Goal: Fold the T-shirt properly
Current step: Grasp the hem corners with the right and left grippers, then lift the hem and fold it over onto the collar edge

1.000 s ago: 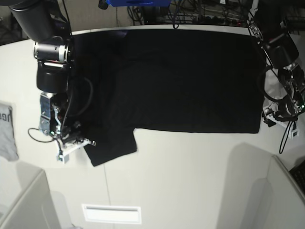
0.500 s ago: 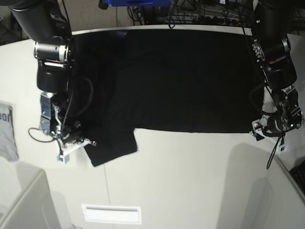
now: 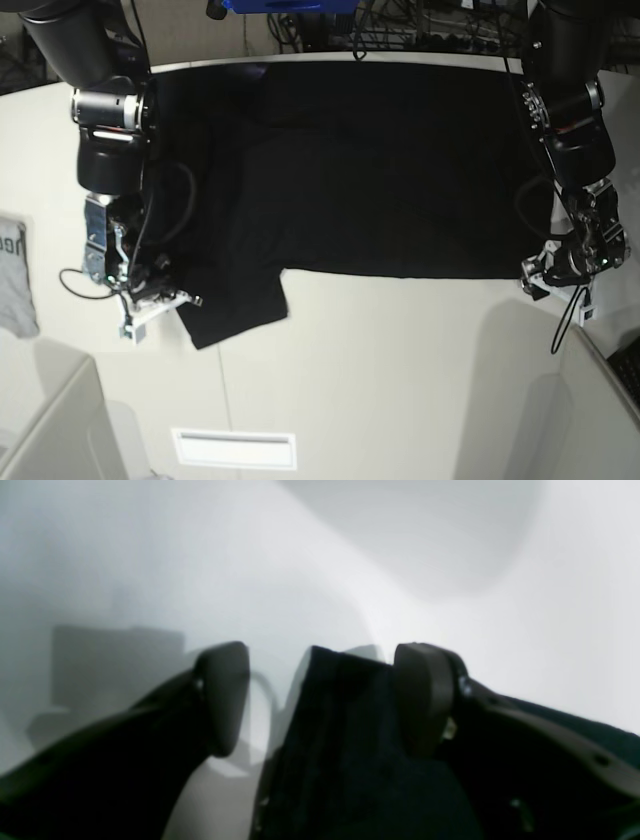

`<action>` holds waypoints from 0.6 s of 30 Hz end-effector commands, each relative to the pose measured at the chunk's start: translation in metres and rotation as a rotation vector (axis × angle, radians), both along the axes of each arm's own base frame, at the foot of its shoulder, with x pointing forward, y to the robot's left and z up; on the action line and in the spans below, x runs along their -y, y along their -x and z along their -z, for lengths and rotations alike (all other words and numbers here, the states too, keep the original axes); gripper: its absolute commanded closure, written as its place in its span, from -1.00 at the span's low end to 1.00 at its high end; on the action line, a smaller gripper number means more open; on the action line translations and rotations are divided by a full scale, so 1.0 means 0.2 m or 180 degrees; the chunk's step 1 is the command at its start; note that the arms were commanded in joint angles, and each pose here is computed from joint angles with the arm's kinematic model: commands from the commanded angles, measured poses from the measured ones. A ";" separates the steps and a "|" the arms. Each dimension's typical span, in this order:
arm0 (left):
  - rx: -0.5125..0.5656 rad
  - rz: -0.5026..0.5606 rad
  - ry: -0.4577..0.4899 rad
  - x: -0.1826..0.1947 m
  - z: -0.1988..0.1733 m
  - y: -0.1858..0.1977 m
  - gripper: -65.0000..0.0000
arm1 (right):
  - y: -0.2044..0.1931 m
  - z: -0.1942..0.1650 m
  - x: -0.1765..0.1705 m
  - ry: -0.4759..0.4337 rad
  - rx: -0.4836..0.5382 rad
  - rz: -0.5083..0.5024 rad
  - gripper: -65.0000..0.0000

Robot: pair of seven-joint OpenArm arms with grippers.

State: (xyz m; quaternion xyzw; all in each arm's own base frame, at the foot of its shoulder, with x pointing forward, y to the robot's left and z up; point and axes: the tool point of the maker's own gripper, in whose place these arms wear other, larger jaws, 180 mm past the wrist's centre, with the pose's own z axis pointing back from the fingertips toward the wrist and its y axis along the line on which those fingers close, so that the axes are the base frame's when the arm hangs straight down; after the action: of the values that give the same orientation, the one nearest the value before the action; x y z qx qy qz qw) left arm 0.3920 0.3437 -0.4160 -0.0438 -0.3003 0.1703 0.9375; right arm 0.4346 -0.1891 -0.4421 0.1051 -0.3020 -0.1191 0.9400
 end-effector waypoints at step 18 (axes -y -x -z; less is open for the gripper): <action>-0.0069 0.0037 0.0002 0.00 -0.01 0.01 1.00 | -0.02 -0.02 0.01 0.0037 -0.0017 -0.0011 1.00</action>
State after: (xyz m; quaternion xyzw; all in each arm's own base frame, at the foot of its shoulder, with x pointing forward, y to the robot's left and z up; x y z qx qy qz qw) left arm 0.3895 0.3409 -0.4190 -0.0474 -0.2961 0.1707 0.9386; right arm 0.4344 -0.1890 -0.4422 0.1052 -0.3019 -0.1192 0.9400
